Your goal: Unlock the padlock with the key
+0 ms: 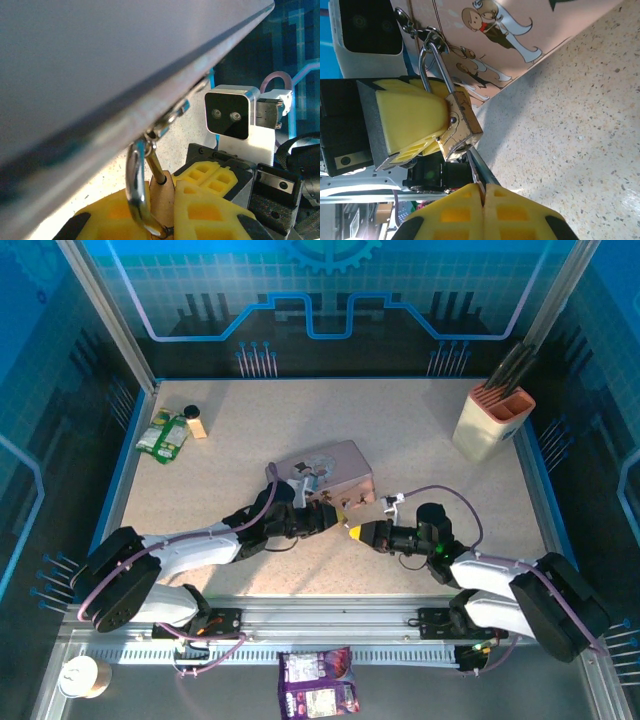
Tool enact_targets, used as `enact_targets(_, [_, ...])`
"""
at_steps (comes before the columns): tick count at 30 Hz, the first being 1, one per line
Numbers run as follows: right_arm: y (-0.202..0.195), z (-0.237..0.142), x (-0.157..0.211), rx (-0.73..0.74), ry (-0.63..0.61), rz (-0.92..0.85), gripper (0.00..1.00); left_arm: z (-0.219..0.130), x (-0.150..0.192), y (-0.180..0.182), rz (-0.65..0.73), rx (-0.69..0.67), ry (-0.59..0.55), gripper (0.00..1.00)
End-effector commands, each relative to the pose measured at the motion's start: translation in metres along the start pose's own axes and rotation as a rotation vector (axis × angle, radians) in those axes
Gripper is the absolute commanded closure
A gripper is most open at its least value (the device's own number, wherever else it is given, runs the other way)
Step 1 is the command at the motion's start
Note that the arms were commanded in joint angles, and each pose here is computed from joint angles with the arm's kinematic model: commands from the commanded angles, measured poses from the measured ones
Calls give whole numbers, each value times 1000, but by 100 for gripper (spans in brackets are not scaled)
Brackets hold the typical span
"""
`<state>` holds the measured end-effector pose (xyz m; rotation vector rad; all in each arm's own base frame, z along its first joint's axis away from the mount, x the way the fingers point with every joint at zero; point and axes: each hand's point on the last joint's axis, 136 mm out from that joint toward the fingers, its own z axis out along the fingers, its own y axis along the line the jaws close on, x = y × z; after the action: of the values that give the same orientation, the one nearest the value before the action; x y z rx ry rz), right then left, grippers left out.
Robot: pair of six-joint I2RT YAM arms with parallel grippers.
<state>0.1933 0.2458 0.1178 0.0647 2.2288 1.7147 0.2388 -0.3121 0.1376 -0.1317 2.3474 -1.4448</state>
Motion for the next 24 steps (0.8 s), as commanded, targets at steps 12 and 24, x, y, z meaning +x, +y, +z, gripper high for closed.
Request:
enact_targets(12, [18, 5, -17, -141, -41, 5, 100, -6, 4, -43, 36, 177, 37, 100])
enact_targets(24, [16, -5, -19, -69, -49, -43, 100, -3, 6, -39, 35, 169, 51, 100])
